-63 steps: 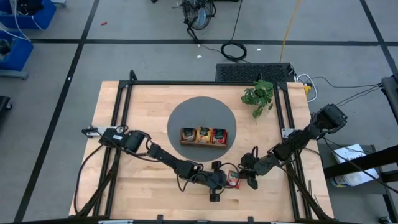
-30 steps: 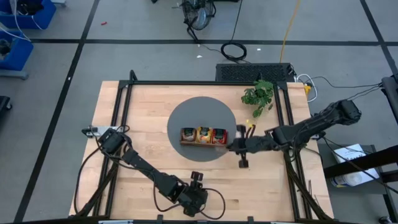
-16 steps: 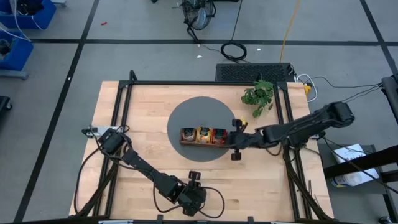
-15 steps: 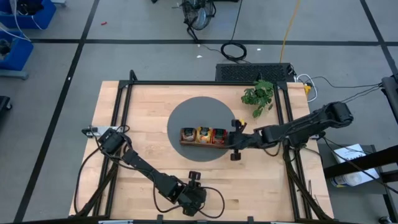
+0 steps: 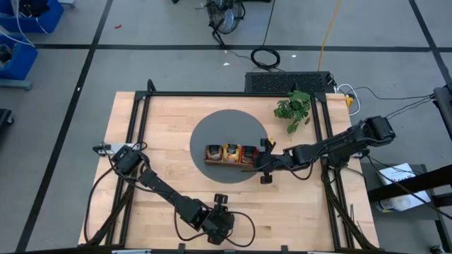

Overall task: Pick & Place Tea
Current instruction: Put the red tea bag into the right section of the wooden organizer

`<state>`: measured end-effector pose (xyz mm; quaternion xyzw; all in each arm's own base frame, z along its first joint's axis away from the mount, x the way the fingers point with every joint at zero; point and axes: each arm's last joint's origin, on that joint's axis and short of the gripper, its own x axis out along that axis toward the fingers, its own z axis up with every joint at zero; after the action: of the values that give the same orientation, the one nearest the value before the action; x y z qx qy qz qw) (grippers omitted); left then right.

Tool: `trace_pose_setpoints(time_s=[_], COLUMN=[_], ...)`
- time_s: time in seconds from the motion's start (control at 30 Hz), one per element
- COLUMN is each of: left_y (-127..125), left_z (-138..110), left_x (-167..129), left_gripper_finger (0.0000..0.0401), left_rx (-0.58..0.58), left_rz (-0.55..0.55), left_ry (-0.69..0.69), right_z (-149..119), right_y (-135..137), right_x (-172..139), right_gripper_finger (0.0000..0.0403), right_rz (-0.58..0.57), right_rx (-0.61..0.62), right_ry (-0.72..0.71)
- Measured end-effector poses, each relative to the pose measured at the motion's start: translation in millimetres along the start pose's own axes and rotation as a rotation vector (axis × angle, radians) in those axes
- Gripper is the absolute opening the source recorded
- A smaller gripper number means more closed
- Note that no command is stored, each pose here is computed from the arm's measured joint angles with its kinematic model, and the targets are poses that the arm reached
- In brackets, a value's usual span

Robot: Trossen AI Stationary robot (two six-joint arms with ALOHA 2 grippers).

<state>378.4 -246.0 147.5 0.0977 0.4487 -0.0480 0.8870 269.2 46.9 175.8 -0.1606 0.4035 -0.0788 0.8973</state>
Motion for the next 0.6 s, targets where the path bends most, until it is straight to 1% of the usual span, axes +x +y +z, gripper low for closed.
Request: trace_pose_setpoints(time_s=[0.13, 0.23, 0.37, 0.5, 0.6], left_y=[0.2, 0.1, 0.1, 0.1, 0.9], left_z=[-0.5, -0.5, -0.4, -0.6, -1.2], left_x=[0.0, 0.0, -0.1, 0.1, 0.3], left_gripper_finger=[0.0141, 0.0141, 0.0141, 0.0141, 0.0141], left_rx=[-0.006, -0.007, -0.01, -0.019, -0.032], left_rz=[0.002, 0.001, 0.002, 0.002, 0.025], left_ry=[0.005, 0.005, 0.005, 0.004, 0.003], right_z=[0.1, -1.1, -1.9, 0.7, 3.4], right_y=[1.5, 3.0, 0.6, -4.4, -8.6], right_x=[-0.5, -0.6, -1.7, -6.7, -12.9], right_gripper_finger=[0.0011, 0.0028, 0.0057, 0.0086, 0.0104], right_rz=[0.012, 0.061, 0.034, 0.02, 0.017], right_rx=[0.023, 0.065, 0.1, 0.109, 0.113], right_ry=[-0.002, 0.01, 0.019, -0.005, -0.032])
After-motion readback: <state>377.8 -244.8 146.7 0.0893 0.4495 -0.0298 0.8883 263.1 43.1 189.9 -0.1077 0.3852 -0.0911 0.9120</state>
